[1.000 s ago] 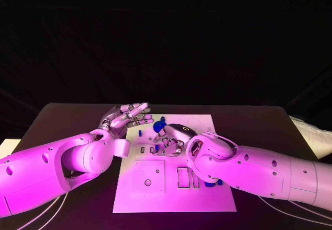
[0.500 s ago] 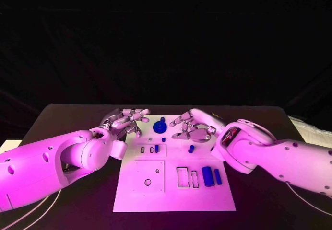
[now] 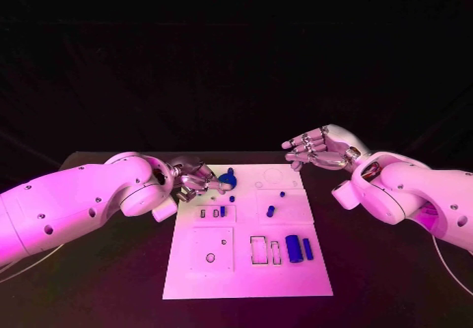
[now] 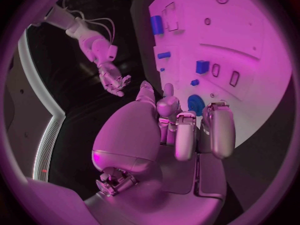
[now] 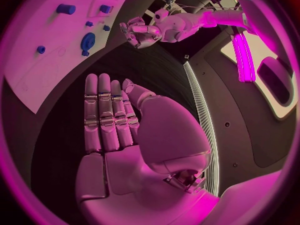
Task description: Assemble the parts on the task board
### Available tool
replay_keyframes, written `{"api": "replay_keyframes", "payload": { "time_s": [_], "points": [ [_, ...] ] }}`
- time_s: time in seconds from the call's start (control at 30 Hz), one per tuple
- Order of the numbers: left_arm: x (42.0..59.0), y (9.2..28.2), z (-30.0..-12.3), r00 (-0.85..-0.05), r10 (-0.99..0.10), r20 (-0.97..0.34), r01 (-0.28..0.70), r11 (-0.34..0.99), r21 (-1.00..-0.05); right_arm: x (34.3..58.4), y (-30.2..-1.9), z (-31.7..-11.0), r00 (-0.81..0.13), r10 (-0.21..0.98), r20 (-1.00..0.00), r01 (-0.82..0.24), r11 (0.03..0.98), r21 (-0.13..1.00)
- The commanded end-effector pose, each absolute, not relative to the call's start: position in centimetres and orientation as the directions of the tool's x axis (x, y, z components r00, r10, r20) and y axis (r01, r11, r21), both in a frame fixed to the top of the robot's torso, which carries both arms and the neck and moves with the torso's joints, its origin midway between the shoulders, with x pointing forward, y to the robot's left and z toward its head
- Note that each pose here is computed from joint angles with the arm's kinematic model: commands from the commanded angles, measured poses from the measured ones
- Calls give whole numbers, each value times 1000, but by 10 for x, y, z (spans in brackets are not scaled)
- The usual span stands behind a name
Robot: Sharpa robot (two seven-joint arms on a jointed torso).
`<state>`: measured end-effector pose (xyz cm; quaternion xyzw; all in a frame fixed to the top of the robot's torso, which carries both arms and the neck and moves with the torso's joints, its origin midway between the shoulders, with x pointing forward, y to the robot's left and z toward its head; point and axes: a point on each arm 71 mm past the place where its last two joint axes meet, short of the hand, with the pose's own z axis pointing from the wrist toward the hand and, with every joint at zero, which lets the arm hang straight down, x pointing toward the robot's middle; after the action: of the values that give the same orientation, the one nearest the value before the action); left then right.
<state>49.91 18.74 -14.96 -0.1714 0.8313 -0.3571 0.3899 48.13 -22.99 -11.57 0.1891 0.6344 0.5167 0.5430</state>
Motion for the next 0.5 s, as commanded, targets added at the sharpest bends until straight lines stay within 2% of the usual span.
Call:
{"api": "replay_keyframes", "payload": {
  "time_s": [0.03, 0.2, 0.5],
  "points": [
    [502, 189, -157, -664, -307, -682, 32, 900, -436, 482, -232, -114, -404, 836, -371, -295, 264, 918],
    [507, 178, -156, -656, -259, -709, 32, 929, -369, 485, -237, -113, -372, 852, -368, -297, 266, 917],
    [514, 167, -154, -644, -233, -729, 19, 948, -319, 488, -241, -112, -319, 863, -391, -311, 294, 904]
  ]
}}
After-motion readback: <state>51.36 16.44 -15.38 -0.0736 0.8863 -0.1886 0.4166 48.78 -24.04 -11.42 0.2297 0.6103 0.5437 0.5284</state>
